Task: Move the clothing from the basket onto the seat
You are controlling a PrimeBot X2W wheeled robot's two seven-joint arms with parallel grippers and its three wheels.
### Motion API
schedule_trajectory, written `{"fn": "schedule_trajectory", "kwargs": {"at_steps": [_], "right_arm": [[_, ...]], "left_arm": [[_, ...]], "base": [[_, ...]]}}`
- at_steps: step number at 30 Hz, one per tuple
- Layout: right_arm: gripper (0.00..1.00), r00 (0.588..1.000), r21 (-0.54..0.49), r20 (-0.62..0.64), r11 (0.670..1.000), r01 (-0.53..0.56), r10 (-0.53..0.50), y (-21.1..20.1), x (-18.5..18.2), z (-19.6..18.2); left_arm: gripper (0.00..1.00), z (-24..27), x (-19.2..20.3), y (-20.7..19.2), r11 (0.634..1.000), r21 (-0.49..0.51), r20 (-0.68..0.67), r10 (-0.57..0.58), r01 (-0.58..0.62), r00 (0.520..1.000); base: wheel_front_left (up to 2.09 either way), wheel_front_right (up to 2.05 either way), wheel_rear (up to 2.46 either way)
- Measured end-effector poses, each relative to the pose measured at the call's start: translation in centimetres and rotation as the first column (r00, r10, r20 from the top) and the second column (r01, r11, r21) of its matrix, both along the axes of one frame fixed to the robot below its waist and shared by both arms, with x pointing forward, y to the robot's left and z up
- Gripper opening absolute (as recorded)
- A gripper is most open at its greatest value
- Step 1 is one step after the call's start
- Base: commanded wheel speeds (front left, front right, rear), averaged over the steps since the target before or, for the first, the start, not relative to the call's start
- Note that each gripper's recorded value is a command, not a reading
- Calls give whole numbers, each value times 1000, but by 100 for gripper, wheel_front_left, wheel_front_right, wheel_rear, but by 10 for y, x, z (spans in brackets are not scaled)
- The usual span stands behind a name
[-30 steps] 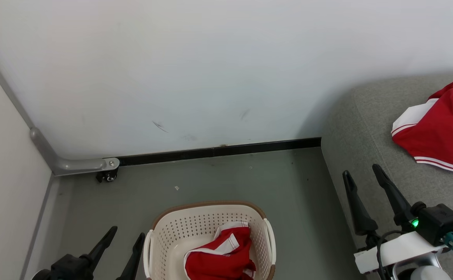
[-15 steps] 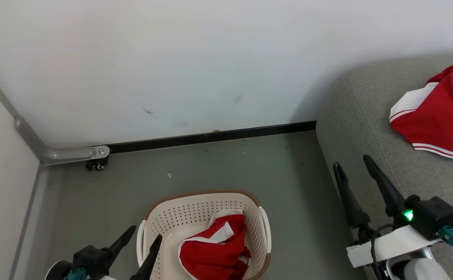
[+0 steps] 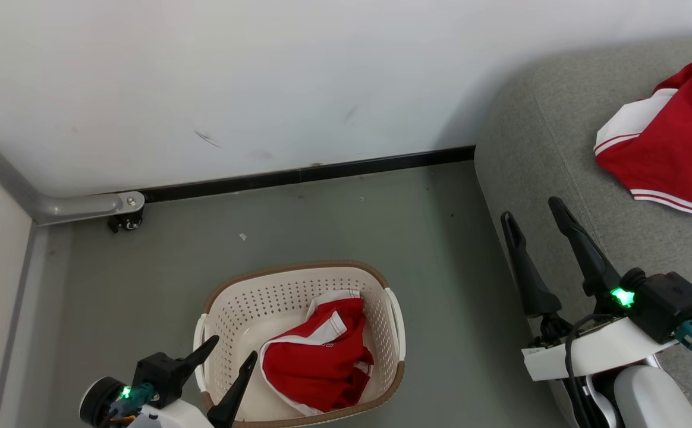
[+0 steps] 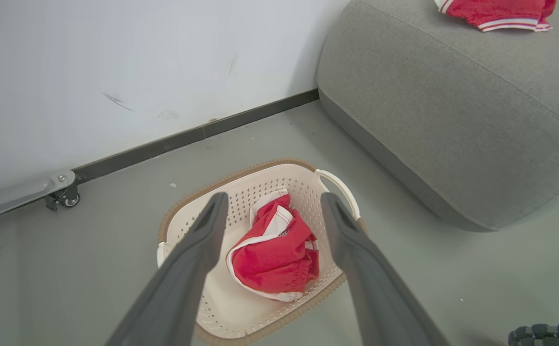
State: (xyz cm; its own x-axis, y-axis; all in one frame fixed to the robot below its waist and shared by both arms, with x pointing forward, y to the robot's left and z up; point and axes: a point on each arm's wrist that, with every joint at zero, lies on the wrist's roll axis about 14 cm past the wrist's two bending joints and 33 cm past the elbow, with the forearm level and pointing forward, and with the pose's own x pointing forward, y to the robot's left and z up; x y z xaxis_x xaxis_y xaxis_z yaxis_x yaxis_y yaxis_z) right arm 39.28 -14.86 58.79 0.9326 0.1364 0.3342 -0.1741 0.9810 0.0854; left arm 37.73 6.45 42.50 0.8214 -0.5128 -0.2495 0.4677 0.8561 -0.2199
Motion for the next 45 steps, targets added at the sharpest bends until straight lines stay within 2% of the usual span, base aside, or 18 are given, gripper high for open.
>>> {"fn": "schedule_trajectory", "kwargs": {"at_steps": [16,21,35,45], "right_arm": [[100,1000,40,-26,999,13,-12,-8,24,-12],[100,1000,45,-16,999,15,-15,-10,36,-12],[100,994,42,55,994,-100,98,22,72,-1],[100,994,58,52,993,-103,100,18,91,-11]], "left_arm": [[100,-40,27,-22,990,75,-102,-110,118,989],[100,-59,34,-26,977,125,-138,-158,175,978],[100,-113,47,-38,936,197,-257,-238,292,937],[100,-134,61,-59,905,206,-268,-313,372,911]], "base": [[0,0,0],[0,0,0],[0,0,0],[0,0,0]]}}
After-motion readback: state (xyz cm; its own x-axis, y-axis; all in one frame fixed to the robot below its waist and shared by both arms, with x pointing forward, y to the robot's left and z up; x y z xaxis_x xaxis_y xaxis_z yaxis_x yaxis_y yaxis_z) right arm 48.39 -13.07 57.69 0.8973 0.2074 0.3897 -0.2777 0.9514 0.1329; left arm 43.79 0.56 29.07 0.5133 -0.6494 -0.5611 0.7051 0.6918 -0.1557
